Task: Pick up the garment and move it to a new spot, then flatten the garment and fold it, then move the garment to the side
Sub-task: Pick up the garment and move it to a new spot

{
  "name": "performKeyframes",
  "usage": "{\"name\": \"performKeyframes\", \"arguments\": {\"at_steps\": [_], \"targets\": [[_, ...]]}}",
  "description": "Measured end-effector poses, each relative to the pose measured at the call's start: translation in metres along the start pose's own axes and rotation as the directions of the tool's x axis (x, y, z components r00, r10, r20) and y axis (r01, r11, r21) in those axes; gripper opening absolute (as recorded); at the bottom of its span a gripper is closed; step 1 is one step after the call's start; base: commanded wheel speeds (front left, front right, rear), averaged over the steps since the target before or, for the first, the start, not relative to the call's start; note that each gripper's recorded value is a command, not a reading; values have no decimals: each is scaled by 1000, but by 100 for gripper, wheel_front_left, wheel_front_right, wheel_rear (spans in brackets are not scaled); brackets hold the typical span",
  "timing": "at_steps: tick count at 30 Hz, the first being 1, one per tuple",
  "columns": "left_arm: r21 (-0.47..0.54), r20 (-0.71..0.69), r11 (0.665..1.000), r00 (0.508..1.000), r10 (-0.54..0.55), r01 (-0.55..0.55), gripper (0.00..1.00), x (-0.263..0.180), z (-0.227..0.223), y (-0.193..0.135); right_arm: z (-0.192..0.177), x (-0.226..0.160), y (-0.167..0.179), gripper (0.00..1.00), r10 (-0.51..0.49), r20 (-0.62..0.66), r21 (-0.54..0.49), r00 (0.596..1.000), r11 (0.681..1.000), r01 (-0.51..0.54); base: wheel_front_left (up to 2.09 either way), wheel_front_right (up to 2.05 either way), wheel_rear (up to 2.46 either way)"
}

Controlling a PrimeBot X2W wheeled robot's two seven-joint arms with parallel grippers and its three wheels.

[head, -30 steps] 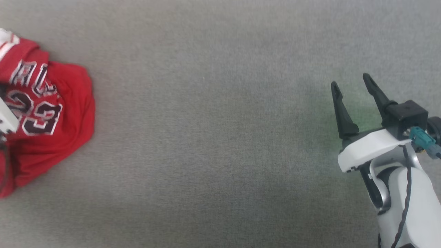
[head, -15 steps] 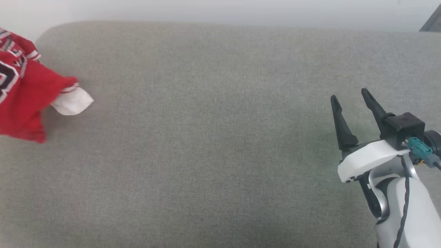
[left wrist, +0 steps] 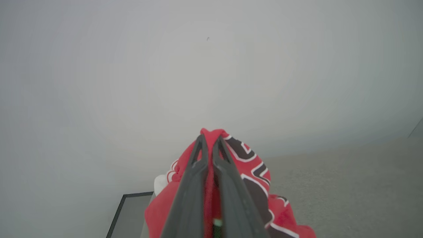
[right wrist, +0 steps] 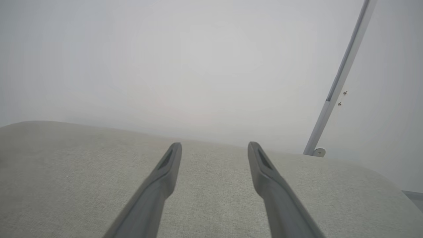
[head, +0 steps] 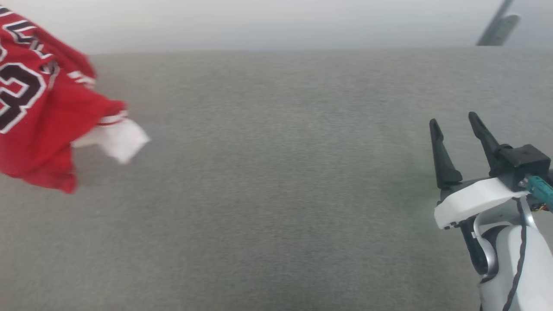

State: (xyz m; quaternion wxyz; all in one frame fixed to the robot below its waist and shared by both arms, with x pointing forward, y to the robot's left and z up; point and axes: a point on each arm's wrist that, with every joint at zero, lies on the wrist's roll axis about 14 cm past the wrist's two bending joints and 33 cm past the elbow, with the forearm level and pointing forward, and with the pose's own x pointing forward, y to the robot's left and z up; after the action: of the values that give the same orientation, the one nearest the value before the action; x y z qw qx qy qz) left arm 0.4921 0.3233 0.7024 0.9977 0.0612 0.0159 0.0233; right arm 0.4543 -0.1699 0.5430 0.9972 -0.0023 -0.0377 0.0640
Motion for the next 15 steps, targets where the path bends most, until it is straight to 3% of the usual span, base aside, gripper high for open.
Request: {"name": "performKeyframes", "arguments": {"at_steps": [7,15], "targets": [[10,27,981,980,-195,195,0,7,14,-86,10,-20,-42,100,-117,24,-25,993,993,118,0,0,0],[21,20,890,890,-455,455,0,17,11,-199,12,-54,-96,100,-282,35,-48,959,958,284,0,0,0]]}}
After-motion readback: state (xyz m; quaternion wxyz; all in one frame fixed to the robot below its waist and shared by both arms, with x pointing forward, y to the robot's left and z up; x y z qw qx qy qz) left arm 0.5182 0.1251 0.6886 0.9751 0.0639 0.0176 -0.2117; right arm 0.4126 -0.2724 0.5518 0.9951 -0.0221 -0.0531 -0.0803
